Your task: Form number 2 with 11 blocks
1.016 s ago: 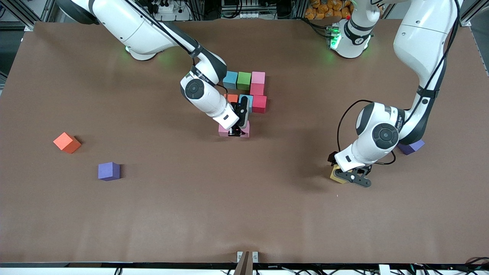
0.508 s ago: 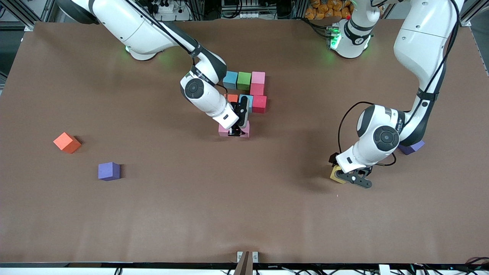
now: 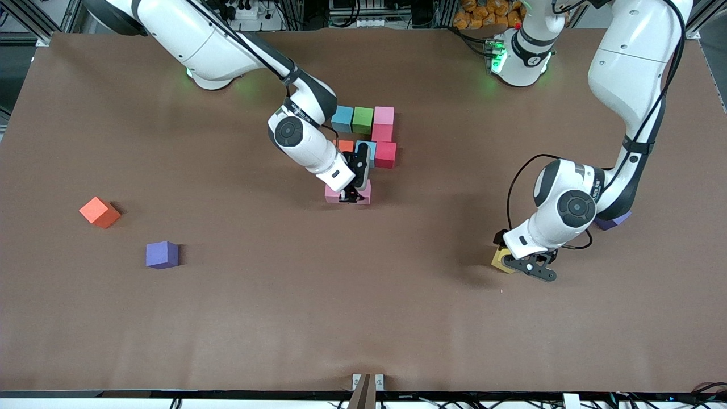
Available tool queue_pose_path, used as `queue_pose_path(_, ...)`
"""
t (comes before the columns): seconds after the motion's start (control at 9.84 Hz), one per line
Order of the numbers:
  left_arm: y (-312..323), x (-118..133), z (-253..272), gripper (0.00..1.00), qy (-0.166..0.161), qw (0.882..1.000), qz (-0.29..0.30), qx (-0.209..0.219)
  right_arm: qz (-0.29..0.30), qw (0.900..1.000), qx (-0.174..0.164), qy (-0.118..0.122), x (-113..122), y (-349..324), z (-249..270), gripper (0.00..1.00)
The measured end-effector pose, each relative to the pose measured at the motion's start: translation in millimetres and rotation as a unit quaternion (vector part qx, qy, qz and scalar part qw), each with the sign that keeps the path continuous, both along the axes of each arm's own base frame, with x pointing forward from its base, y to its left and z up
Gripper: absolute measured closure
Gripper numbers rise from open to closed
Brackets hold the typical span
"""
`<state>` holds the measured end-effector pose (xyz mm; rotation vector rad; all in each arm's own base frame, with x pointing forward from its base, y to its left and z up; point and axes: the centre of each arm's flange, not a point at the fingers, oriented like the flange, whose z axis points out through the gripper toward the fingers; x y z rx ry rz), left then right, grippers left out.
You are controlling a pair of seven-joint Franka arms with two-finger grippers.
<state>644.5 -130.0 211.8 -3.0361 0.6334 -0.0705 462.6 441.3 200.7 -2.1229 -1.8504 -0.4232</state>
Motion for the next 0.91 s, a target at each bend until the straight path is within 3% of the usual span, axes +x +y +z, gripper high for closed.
queue_pose_path(0.91, -6.0, 5.4, -10.3, 0.0, -0.007, 1.0, -0.003, -0.007, -0.001, 1.0, -0.002, 0.0, 0.1, -2.2, -0.1, 0.48)
